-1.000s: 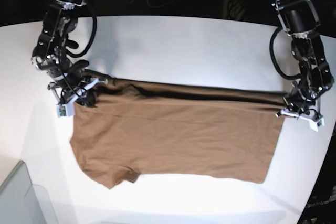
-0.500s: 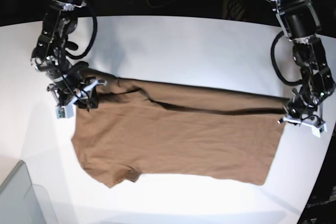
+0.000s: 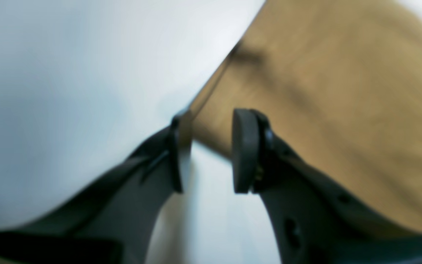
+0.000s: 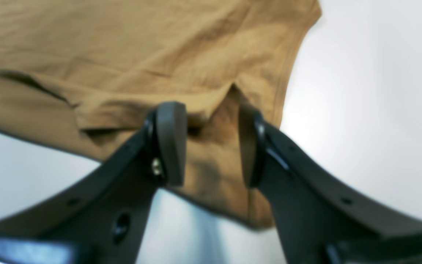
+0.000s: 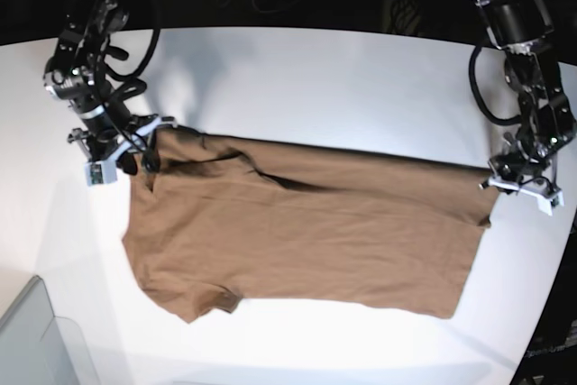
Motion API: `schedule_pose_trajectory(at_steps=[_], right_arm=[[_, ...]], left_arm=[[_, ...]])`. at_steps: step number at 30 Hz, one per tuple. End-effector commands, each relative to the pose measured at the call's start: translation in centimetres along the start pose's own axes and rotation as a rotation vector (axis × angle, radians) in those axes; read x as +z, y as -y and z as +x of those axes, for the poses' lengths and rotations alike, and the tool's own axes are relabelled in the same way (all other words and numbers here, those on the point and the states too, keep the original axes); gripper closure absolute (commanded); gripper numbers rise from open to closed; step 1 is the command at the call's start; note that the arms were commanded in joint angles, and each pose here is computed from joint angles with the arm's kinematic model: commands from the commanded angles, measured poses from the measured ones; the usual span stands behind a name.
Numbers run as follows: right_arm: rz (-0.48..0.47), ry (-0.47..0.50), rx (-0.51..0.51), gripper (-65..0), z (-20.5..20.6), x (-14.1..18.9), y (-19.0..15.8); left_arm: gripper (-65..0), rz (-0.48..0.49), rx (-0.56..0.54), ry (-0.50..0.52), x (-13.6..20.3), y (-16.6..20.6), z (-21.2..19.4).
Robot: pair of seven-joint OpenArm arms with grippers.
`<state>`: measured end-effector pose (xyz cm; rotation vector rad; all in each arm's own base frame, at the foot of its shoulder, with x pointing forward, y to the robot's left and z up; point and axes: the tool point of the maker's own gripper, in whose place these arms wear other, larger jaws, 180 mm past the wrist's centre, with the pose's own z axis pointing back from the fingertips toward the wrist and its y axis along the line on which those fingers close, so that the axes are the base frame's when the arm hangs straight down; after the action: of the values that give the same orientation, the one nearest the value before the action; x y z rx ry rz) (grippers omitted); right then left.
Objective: Layout the t-shirt on the table in an organized manner, then fold the t-shirt properly
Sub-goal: 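Drag the shirt with both grippers toward the robot base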
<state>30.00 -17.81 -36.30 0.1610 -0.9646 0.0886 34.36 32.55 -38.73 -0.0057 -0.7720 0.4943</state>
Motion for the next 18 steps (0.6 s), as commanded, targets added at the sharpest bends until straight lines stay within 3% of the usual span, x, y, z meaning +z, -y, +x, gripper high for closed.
schedule_pose_trajectory(at_steps=[1,9,18], right_arm=[[0.002,0.046,0.005,-26.1,1.3,0.2,0.0],[-0.001,0.009,0.001,-43.3,-0.3,0.6,0.0],[-0.044,0.003,-0.035,-44.0,-1.1,1.3,1.5]], left_arm=[[-18.5,-0.008,0.007,0.088,0.1,0.1,2.9],[-18.5,0.017,0.033,0.105,-1.5,-1.0,2.0],[-18.1,0.008,0.052,0.103,-2.0,-0.4,2.5]])
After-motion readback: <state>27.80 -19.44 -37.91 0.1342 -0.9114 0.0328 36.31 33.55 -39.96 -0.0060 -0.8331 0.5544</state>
